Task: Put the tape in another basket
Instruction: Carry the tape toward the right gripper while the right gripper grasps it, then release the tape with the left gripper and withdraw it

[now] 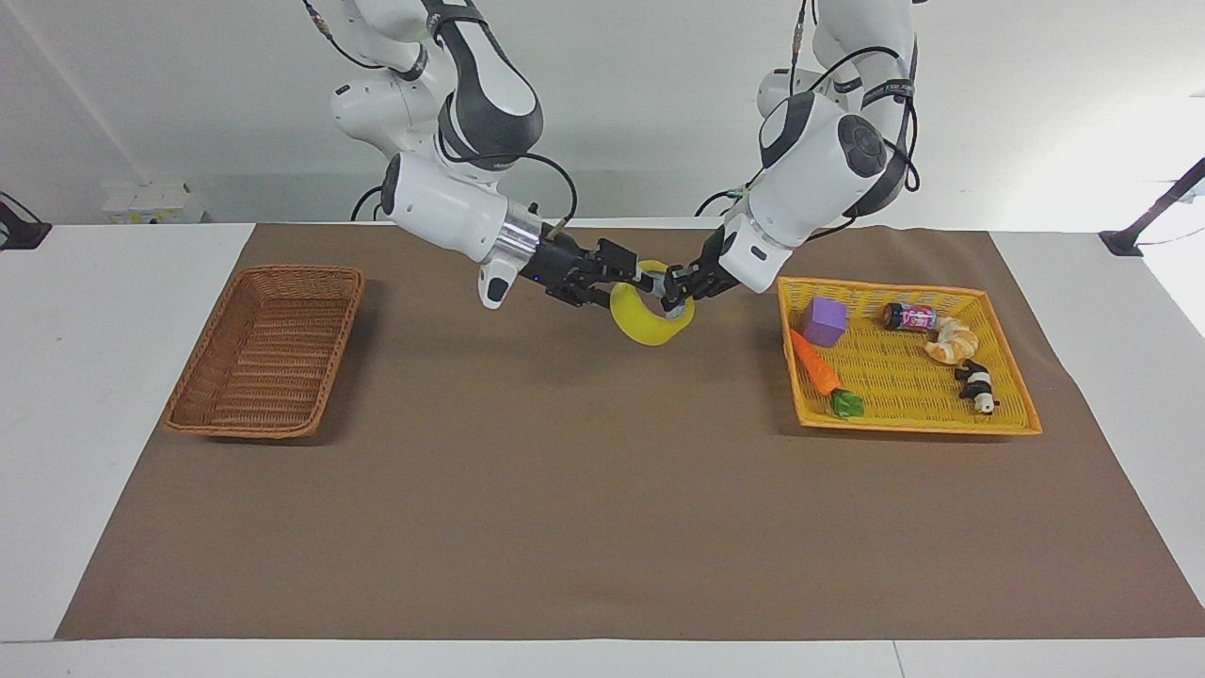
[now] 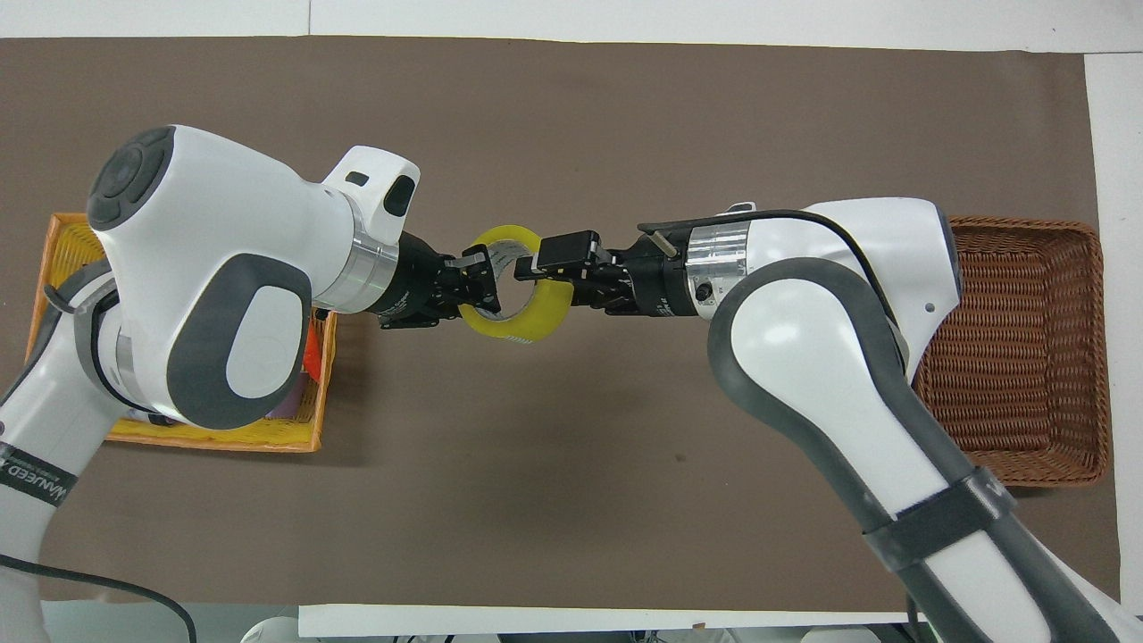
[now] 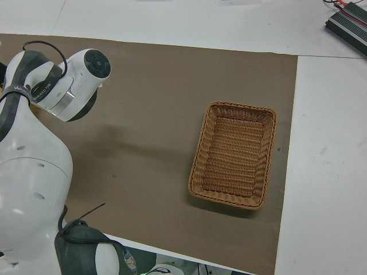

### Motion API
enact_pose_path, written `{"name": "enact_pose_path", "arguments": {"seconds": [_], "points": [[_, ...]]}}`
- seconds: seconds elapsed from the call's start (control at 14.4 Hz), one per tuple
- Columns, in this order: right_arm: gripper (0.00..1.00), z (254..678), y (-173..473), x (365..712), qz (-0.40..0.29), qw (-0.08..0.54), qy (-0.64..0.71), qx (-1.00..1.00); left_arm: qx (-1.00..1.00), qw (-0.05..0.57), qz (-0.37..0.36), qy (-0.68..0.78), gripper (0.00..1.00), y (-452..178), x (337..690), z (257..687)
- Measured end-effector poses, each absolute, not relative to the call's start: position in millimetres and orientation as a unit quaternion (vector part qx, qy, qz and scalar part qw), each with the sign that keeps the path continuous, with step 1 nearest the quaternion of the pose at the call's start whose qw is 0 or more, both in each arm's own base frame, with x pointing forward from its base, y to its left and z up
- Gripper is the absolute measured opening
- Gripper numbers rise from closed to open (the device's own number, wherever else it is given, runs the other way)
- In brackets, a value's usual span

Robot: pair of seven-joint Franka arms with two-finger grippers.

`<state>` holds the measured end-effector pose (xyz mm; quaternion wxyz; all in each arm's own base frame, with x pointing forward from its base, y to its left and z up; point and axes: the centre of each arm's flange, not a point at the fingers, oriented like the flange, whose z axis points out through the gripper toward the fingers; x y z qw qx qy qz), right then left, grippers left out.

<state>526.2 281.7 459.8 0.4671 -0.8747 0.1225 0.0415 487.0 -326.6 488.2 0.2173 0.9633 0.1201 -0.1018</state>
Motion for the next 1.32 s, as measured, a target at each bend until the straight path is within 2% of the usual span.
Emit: {"name": "enact_pose_path", "arguments": {"seconds": [0.07,0.35,0.49,0.62,0.69,0.83,0.97,1.18,1.32], "points": [[0.56,459.6,281.1,526.1,0.042,0.468,0.119,-0.875,0.963,0.218,-0.103,0.121,0.22,-326.8,486.6,487.6],[0.56,459.5,279.2,526.4,0.044,0.469,0.112,-0.875,0.963,0.219,-0.105,0.12,0.22,-328.1,485.7,487.4],[0.56,459.0,278.2,526.8,0.044,0.469,0.113,-0.875,0.962,0.221,-0.102,0.121,0.25,-327.3,487.1,490.3],[0.56,458.1,276.6,527.3,0.044,0.468,0.115,-0.875,0.962,0.224,-0.099,0.122,0.43,-322.1,488.8,498.9],[0.56,457.9,276.3,527.3,0.044,0.468,0.115,-0.875,0.961,0.226,-0.1,0.126,0.56,-312.2,490.7,509.7],[0.56,457.9,276.3,527.3,0.044,0.468,0.115,-0.875,0.96,0.222,-0.096,0.143,0.76,-262.0,503.0,546.4],[0.56,457.8,275.8,527.5,0.042,0.469,0.111,-0.875,0.968,0.185,-0.056,0.161,0.99,-191.9,518.1,587.2],[0.56,456.4,252.2,535.8,0.043,0.475,0.096,-0.874,0.986,0.118,-0.001,0.118,1.0,-119.5,534.0,600.1],[0.55,454.0,200.3,550.4,0.041,0.483,0.08,-0.871,0.994,0.093,0.012,0.064,1.0,-78.0,544.2,593.0]]}}
